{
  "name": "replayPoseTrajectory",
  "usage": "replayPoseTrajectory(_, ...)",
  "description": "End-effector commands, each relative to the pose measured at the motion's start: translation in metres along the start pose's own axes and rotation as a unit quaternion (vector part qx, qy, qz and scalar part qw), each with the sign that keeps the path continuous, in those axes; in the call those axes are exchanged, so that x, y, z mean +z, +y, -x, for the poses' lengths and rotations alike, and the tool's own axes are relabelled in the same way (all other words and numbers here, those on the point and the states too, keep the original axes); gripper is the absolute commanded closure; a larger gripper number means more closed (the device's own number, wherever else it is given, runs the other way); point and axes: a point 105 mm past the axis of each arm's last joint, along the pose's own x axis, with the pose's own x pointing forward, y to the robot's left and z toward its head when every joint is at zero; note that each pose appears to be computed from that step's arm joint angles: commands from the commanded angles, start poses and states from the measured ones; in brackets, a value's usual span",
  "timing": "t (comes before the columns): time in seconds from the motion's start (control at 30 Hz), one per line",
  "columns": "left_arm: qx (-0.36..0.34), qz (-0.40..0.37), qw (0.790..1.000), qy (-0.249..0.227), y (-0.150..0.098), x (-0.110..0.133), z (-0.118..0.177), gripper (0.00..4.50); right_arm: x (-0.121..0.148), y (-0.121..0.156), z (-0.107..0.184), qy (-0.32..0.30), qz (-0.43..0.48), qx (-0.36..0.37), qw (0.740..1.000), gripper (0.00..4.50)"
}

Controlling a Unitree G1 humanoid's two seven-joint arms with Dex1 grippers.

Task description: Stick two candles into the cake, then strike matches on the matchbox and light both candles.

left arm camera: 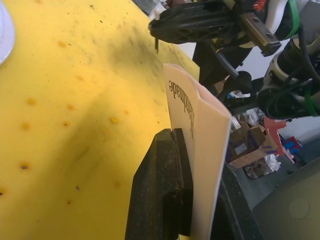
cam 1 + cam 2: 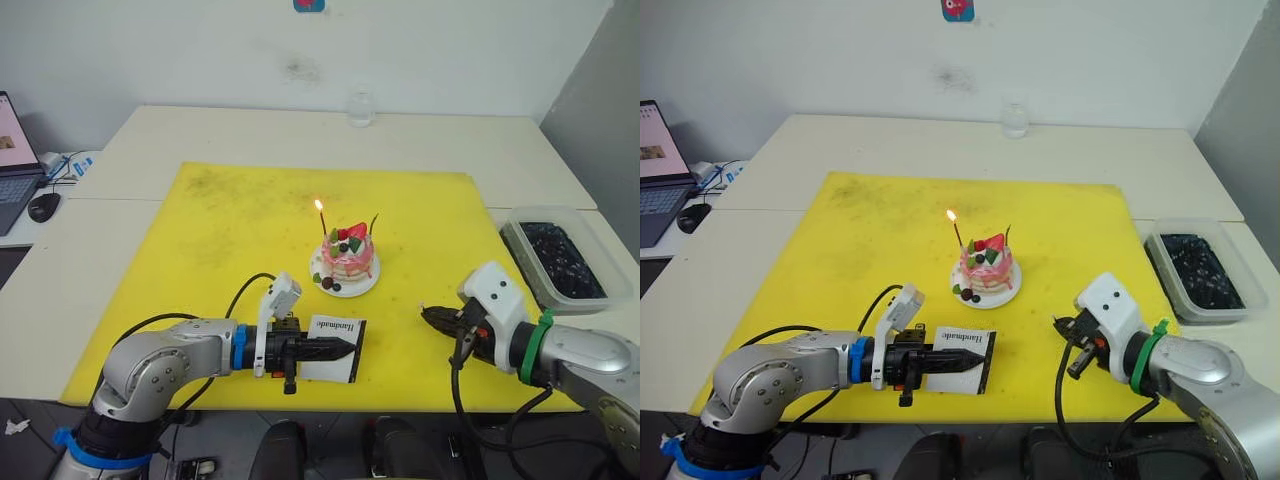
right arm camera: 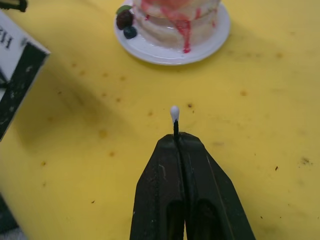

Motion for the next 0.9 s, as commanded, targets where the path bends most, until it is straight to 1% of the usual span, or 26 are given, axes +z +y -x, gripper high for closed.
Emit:
replayPoseTrajectory(0.03, -0.018, -0.019, 1.0, -0.004, -0.005, 0.007, -0.003, 4.5, -0.005, -0.001, -0.01, -0.015, -0.004, -0.025, 1.0, 4.48)
replayPoseTrajectory(0.2, -0.017, -0.02, 1.0, -0.002, -0.006, 0.007, -0.002, 4.5, -0.011, -0.007, -0.015, -0.034, -0.002, -0.053, 0.998, 4.48)
replayPoseTrajectory(0.27, -0.016, -0.02, 1.0, -0.001, -0.006, 0.007, -0.002, 4.5, -0.012, -0.01, -0.016, -0.043, 0.001, -0.063, 0.997, 4.08)
replayPoseTrajectory(0.33, -0.016, -0.02, 1.0, -0.001, -0.006, 0.007, -0.003, 4.5, -0.013, -0.011, -0.016, -0.052, -0.001, -0.066, 0.996, 3.53)
replayPoseTrajectory(0.6, -0.014, -0.019, 1.0, 0.004, -0.005, 0.006, -0.001, 4.5, -0.016, -0.001, -0.01, -0.094, 0.015, -0.065, 0.993, 0.67)
replayPoseTrajectory(0.63, -0.014, -0.019, 1.0, 0.005, -0.005, 0.005, -0.001, 4.5, -0.018, 0.001, -0.009, -0.102, 0.019, -0.061, 0.993, 0.67)
replayPoseTrajectory(0.77, -0.013, -0.019, 1.0, 0.008, -0.005, 0.005, 0.0, 4.5, -0.023, 0.001, -0.014, -0.129, 0.033, -0.085, 0.987, 0.67)
replayPoseTrajectory(0.9, -0.012, -0.018, 1.0, 0.012, -0.006, 0.005, 0.002, 4.5, -0.026, 0.001, -0.023, -0.148, 0.025, -0.095, 0.984, 0.67)
